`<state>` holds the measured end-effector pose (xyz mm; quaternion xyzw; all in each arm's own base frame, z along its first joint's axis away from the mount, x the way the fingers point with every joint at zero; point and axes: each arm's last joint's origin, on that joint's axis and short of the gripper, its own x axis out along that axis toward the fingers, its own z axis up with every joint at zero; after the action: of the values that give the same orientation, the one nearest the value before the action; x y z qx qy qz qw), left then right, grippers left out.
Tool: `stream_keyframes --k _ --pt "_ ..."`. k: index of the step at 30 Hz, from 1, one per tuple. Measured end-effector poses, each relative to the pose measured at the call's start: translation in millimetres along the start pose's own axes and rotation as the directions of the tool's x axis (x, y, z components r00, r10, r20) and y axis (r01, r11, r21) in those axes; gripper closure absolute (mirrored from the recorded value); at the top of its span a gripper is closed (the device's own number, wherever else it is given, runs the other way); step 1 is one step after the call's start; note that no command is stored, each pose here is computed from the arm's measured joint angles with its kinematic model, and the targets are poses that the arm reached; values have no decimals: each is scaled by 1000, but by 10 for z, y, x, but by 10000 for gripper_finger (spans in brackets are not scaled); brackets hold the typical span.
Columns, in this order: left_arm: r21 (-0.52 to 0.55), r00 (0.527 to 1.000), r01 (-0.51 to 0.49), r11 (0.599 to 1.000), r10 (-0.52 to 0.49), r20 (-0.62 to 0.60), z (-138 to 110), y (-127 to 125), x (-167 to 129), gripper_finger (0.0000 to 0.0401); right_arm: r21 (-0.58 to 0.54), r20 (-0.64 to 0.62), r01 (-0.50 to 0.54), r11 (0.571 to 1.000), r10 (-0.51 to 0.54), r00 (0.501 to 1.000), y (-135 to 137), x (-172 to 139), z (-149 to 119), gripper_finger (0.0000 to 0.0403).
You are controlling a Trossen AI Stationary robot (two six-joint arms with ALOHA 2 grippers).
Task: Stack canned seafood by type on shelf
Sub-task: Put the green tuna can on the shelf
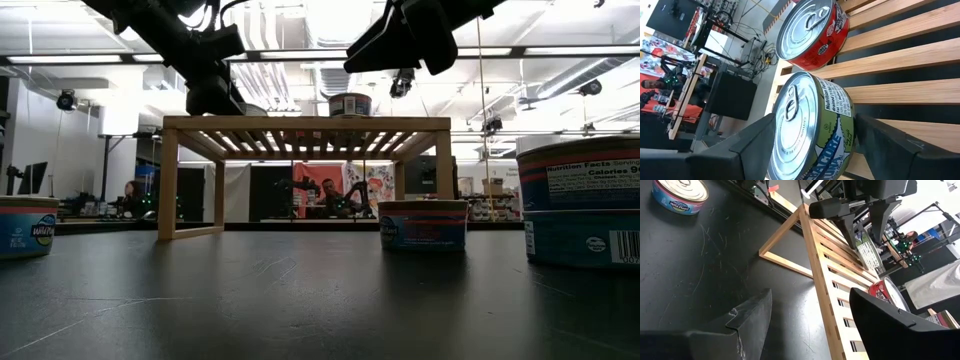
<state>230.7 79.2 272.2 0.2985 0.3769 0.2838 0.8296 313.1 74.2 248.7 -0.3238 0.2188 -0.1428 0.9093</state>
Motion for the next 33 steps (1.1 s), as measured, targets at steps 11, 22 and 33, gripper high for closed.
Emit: stream_keyframes --k 11,22,33 --pt "26 1000 -17 1000 17 2 -5 21 -32 98 11 0 0 1000 0 1000 0 0 0 137" --pt "-13 996 -51 999 52 79 16 119 -264 97 21 0 0 1000 0 1000 1 0 0 138" --pt "-355 975 -195 914 221 32 -84 359 -450 165 -1 0 0 1000 0 1000 0 0 0 155"
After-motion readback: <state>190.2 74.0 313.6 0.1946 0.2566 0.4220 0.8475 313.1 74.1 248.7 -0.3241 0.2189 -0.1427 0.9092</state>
